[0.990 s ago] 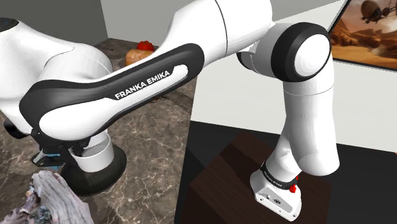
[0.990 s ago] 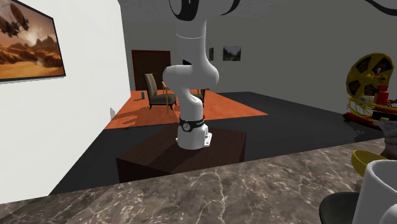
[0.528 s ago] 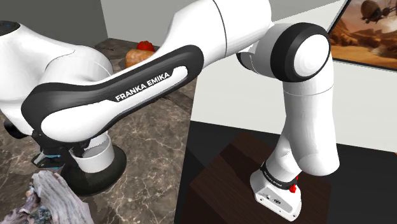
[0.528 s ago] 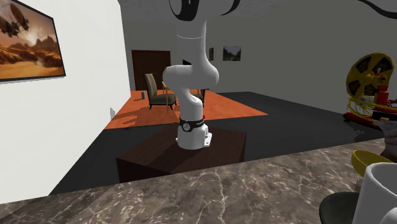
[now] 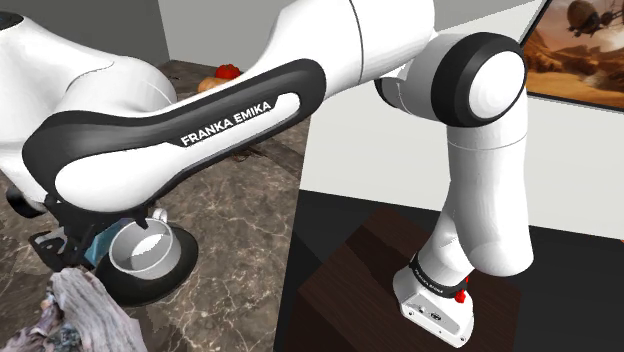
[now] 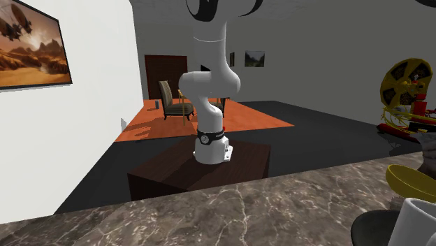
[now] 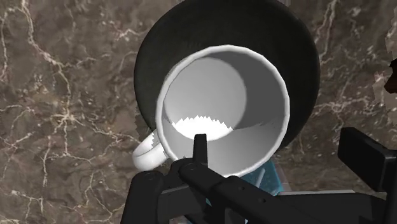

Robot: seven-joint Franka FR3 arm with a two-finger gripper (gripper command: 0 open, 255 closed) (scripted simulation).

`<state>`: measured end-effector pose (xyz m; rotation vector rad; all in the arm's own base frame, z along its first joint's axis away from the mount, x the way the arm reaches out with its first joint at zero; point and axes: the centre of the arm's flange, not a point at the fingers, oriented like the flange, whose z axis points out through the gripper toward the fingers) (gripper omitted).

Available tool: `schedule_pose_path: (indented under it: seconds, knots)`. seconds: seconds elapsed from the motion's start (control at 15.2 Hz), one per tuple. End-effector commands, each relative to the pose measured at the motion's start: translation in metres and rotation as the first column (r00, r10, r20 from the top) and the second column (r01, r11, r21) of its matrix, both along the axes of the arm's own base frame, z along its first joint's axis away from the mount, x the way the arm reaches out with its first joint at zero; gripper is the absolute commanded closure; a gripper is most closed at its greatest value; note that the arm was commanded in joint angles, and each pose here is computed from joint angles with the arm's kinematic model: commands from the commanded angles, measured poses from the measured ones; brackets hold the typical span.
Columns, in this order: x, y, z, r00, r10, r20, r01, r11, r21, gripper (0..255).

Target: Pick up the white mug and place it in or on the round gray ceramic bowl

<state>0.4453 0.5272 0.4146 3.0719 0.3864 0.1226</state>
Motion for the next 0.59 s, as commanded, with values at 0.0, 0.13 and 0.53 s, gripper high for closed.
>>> schedule_pose_path:
  seconds: [0.0,0.13,0.53]
  knots:
    - [-0.002,0.003,0.022,1.0,0.0,0.0,0.0,1.0,0.0,0]
    - [-0.003,0.003,0.033,1.0,0.0,0.0,0.0,1.0,0.0,0]
    - [-0.003,0.003,0.033,1.0,0.0,0.0,0.0,1.0,0.0,0]
